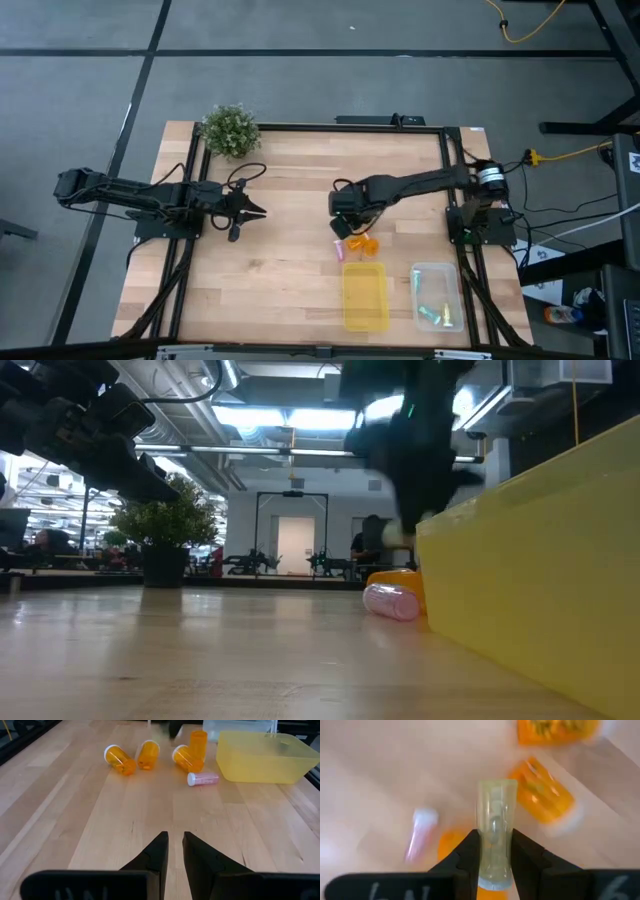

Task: Pick and place medicine bottles into bin by pill shape (circle, oval)
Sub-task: Put the yellow tablet bottle into the transparent bin

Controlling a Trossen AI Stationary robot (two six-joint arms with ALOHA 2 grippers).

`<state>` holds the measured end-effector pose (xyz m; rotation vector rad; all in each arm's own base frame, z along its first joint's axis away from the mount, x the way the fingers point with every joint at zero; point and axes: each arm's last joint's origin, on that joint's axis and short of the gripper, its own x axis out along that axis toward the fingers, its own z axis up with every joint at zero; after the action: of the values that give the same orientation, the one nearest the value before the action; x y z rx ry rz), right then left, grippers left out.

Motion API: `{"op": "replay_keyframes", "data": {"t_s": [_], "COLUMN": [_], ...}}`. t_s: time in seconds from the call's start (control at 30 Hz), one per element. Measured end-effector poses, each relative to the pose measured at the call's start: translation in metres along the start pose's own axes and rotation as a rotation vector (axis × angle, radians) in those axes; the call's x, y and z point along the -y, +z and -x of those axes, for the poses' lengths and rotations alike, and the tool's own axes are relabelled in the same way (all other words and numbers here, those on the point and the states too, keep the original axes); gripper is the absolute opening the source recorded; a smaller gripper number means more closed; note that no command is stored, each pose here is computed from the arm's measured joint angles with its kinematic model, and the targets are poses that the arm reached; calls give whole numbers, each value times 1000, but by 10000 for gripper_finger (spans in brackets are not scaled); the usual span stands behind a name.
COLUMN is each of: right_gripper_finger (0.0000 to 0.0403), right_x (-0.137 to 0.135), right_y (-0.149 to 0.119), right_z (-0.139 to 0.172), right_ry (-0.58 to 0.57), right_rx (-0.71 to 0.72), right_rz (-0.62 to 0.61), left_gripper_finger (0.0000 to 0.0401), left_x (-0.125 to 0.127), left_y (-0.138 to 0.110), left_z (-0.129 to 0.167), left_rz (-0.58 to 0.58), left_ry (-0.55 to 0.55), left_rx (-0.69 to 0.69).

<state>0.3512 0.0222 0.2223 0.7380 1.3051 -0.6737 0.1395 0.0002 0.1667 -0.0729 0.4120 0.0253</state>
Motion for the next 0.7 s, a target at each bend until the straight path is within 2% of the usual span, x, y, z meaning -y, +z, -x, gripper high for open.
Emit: {"op": "replay_keyframes", "data": {"t_s": [0.13, 0.3, 0.47, 0.7], "right_gripper_finger": [89, 90, 91, 91], "right_x": [3, 9, 13, 13], "right_y": [-23, -64, -106, -149], "right_z": [57, 106, 127, 133], "right_ry": [8, 88, 114, 74], "right_rx": [-18, 32, 53, -20], "right_rz": [15, -70, -147, -229], "left_gripper_finger": [51, 51, 51, 51], "left_x": [0, 0, 0, 0], "left_y": [0, 0, 0, 0], "left_z": [0, 0, 0, 0], "left_rz": [0, -4, -2, -1], "left_ry": [0, 0, 0, 0], "left_rx": [0, 1, 1, 2]}}
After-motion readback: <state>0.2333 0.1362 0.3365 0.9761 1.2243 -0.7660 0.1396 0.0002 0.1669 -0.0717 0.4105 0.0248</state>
